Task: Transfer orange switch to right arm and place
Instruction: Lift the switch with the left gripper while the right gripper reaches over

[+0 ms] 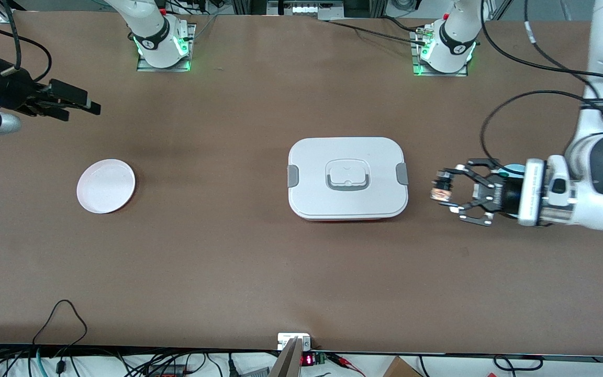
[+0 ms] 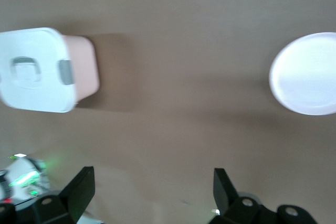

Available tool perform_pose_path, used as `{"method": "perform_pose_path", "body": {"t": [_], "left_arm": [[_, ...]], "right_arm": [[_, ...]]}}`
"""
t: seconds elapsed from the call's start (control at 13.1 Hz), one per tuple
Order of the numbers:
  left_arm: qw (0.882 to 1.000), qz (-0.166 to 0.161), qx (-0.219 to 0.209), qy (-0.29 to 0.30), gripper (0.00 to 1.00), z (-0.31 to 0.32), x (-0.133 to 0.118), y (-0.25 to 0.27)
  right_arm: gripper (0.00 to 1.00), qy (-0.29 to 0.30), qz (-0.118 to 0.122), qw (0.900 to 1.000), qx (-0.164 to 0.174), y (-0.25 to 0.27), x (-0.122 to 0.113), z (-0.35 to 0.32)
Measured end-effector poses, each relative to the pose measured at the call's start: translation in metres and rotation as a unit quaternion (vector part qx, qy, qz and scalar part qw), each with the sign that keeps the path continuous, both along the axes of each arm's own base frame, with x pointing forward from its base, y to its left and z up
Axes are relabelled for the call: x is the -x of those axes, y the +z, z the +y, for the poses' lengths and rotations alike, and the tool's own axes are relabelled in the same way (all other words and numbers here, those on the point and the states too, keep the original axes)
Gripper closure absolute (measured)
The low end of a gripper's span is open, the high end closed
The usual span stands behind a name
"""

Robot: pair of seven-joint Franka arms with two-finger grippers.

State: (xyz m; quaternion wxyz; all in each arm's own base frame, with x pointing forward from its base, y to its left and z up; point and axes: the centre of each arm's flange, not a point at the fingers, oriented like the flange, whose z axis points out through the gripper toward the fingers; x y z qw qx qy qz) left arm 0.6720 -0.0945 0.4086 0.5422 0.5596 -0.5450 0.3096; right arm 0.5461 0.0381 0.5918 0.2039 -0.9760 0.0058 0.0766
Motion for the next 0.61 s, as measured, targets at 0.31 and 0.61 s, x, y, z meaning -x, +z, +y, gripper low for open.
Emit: {"method": "perform_pose_path", "body": {"t": [0.31, 0.61], "left_arm": [[0.987, 0.062, 0.147, 0.008, 0.28, -0.155, 0.011, 0.016], [0.984, 0.085, 0.148, 0.052, 0.28, -0.237, 0.021, 0.028]], "right_arm": [[0.00, -0.006, 0.029, 0.990, -0.137, -0.013, -0.013, 0.033], [0.00, -0.030, 0.053, 0.958, -0.280, -0.014, -0.026, 0.056]]}}
